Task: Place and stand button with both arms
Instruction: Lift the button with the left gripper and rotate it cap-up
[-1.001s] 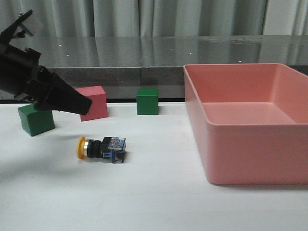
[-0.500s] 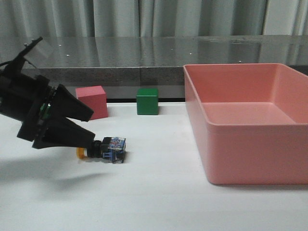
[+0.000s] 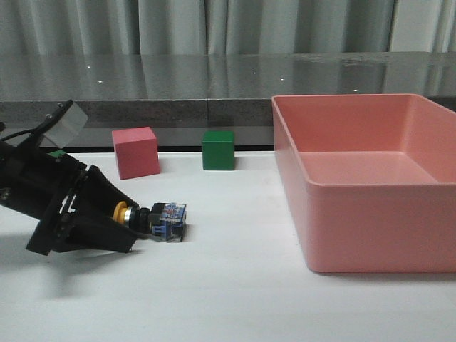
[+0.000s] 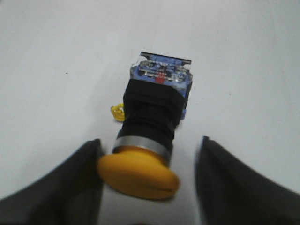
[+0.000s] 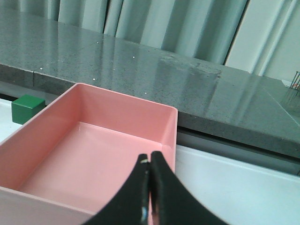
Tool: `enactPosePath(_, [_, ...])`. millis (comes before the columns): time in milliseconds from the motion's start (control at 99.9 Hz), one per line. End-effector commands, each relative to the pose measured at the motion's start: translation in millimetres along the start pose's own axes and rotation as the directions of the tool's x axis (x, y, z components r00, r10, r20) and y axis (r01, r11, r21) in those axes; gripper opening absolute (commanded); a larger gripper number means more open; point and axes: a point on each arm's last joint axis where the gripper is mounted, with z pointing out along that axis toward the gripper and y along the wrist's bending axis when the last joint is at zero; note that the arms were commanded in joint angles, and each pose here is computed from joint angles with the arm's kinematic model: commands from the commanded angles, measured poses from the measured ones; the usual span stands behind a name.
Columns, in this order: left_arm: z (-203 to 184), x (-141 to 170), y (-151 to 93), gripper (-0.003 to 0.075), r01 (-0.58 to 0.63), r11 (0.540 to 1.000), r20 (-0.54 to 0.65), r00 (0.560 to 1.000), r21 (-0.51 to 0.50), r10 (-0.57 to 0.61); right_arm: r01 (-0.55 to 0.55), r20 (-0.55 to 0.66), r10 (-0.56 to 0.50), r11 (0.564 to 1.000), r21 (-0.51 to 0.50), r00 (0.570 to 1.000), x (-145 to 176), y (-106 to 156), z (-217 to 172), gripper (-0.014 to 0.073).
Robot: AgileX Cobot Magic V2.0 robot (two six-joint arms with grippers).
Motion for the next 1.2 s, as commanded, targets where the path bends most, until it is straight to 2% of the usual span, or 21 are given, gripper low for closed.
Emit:
enactPosePath(0, [-8,-24,3,0.0137,-0.037,0.999,0.09,0.995,-0.017,0.038,-0.008,0.09,0.004,0.999,0.037,0.996,-15,-5,-1,-0.0062])
enactPosePath(60, [-8,-26,2,-0.0021,-0.038,0.999,0.108,0.993,-0.003,0.038,-0.008,0.09,0.004,0.999,0.037,0.996,-15,-5,-1,-0.0062])
enactPosePath(200, [-16,-42,-2,-0.002,-0.076,0.997,0.172,0.982,0.016,0.073,-0.008,0.09,0.004,0.999,0.037,0.996,-15,-5,-1,-0.0062])
enactPosePath(300, [-32,-67,-4,-0.002,-0.121,0.992,0.168,0.978,-0.03,0.124,-0.008,0.09,0.004,0.999,0.037,0.996,-15,-5,-1,-0.0062])
enactPosePath(370, [-48,-87,-5,-0.002,-0.173,0.979,0.095,0.979,-0.104,0.183,-0.008,0.09,0.004,0.999,0.037,0.996,-15,-5,-1,-0.0062])
enactPosePath(480, [-73,-121,-8,-0.002,-0.287,0.931,-0.155,0.954,-0.224,0.257,-0.008,0.09,0.004,0.999,0.037,0.996,-15,-5,-1,-0.0062])
enactPosePath(560, [-87,-148,-17,-0.002,-0.401,0.88,-0.328,0.892,-0.256,0.311,-0.008,0.09,0.004,0.999,0.037,0.996,-15,-5,-1,-0.0062])
enactPosePath(610, [-93,-161,-25,-0.0019,-0.466,0.86,-0.423,0.836,-0.207,0.35,-0.008,0.09,0.004,0.999,0.037,0.996,-15,-5,-1,-0.0062])
enactPosePath(700, [-96,-179,-35,-0.0019,-0.489,0.864,-0.532,0.767,-0.123,0.359,-0.008,0.09,0.004,0.999,0.037,0.996,-15,-5,-1,-0.0062])
enactPosePath(730, [-97,-183,-36,-0.0019,-0.506,0.859,-0.588,0.721,-0.085,0.366,-0.008,0.09,0.004,0.999,0.037,0.996,-15,-5,-1,-0.0062])
enactPosePath(740, [-97,-183,-36,-0.0019,-0.493,0.866,-0.598,0.721,-0.086,0.351,-0.008,0.09,0.004,0.999,0.037,0.996,-15,-5,-1,-0.0062])
enactPosePath(750, [-96,-183,-38,-0.0019,-0.503,0.862,-0.621,0.695,-0.059,0.363,-0.008,0.09,0.004,0.999,0.037,0.996,-15,-5,-1,-0.0062])
enactPosePath(790, [-95,-186,-38,-0.0019,-0.491,0.87,-0.673,0.657,-0.04,0.34,-0.008,0.09,0.004,0.999,0.037,0.996,-15,-5,-1,-0.0062])
enactPosePath(801, [-95,-186,-38,-0.0019,-0.501,0.865,-0.693,0.631,-0.022,0.348,-0.008,0.09,0.004,0.999,0.037,0.996,-15,-5,-1,-0.0062])
enactPosePath(811, [-94,-186,-38,-0.0019,-0.49,0.871,-0.702,0.629,-0.028,0.332,-0.008,0.09,0.004,0.999,0.037,0.996,-15,-5,-1,-0.0062])
enactPosePath(821, [-93,-186,-38,-0.0019,-0.498,0.867,-0.721,0.605,-0.011,0.338,-0.008,0.09,0.004,0.999,0.037,0.996,-15,-5,-1,-0.0062])
enactPosePath(841, [-91,-187,-38,-0.0019,-0.49,0.872,-0.736,0.593,-0.01,0.325,-0.008,0.09,0.004,0.999,0.037,0.996,-15,-5,-1,-0.0062])
enactPosePath(891, [-88,-187,-36,-0.0019,-0.508,0.862,-0.792,0.525,0.001,0.31,-0.008,0.09,0.004,0.999,0.037,0.996,-15,-5,-1,-0.0062])
enactPosePath(941, [-83,-187,-35,-0.0019,-0.52,0.854,-0.824,0.485,-0.003,0.292,-0.008,0.09,0.004,0.999,0.037,0.996,-15,-5,-1,-0.0062])
enactPosePath(1031, [-72,-183,-31,-0.0019,-0.521,0.853,-0.865,0.432,-0.009,0.255,-0.008,0.09,0.004,0.999,0.037,0.996,-15,-5,-1,-0.0062])
enactPosePath(1191, [-43,-169,-25,-0.0019,-0.485,0.874,-0.899,0.391,-0.017,0.199,-0.008,0.089,0.004,0.999,0.036,0.996,-15,-5,-1,-0.0062])
